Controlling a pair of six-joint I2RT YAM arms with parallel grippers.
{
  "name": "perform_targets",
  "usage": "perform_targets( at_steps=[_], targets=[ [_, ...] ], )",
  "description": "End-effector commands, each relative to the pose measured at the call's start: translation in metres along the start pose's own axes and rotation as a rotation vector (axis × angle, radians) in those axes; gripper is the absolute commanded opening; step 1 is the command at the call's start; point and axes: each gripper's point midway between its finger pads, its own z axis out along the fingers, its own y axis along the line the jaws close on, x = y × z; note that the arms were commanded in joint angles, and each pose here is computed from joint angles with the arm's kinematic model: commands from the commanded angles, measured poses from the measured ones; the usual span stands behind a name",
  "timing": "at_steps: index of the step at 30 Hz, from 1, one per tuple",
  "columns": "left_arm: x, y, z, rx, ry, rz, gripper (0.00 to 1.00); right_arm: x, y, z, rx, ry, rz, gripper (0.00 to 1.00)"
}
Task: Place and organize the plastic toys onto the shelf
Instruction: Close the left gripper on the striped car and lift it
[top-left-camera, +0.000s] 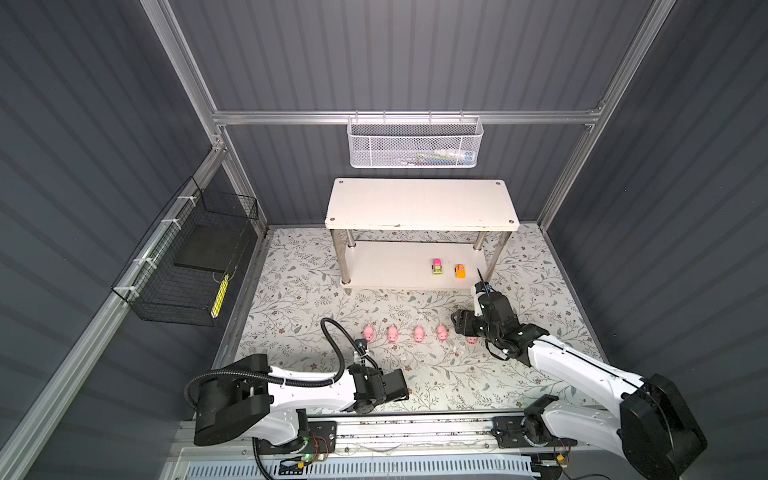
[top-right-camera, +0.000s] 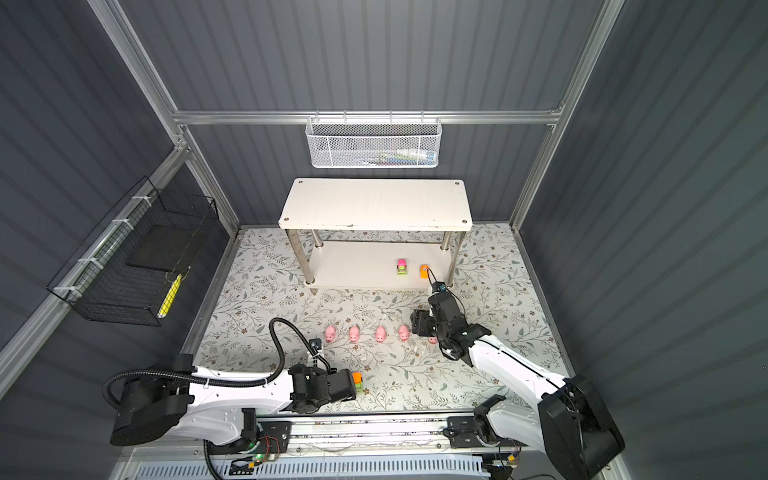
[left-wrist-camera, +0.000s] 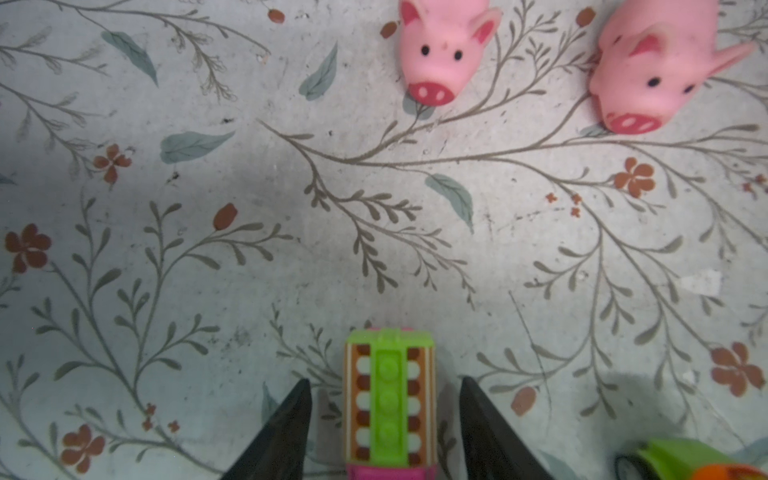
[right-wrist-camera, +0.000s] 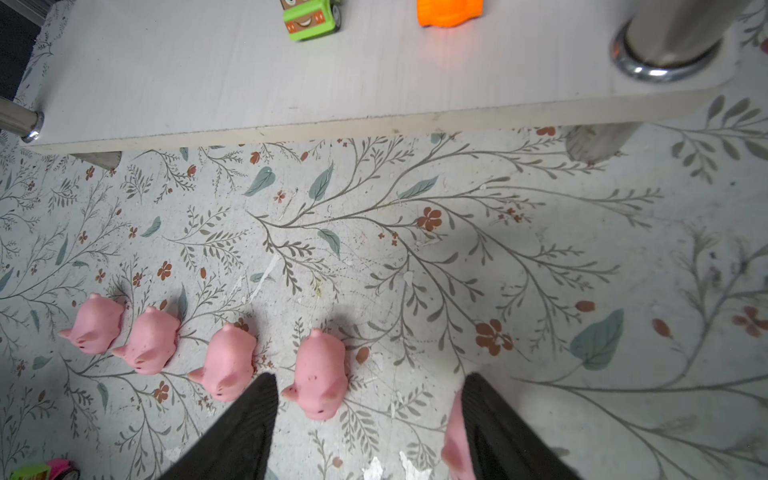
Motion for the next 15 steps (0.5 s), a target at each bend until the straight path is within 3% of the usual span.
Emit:
perform_targets(
  at_steps=[1, 15],
  targets=[
    [0.0029, 0.0048, -0.0001, -0.011, 0.006, -0.01, 0.5, 0.0019, -0.0023, 0.0011, -0.002, 0.0, -0.001, 0.72],
    [0.0013, 0.0023, -0.0004, -0.023, 0.002, 0.007, 0.31, -0.0001, -0.0005, 0.0029, -0.018, 0.0, 0.0, 0.72]
  ],
)
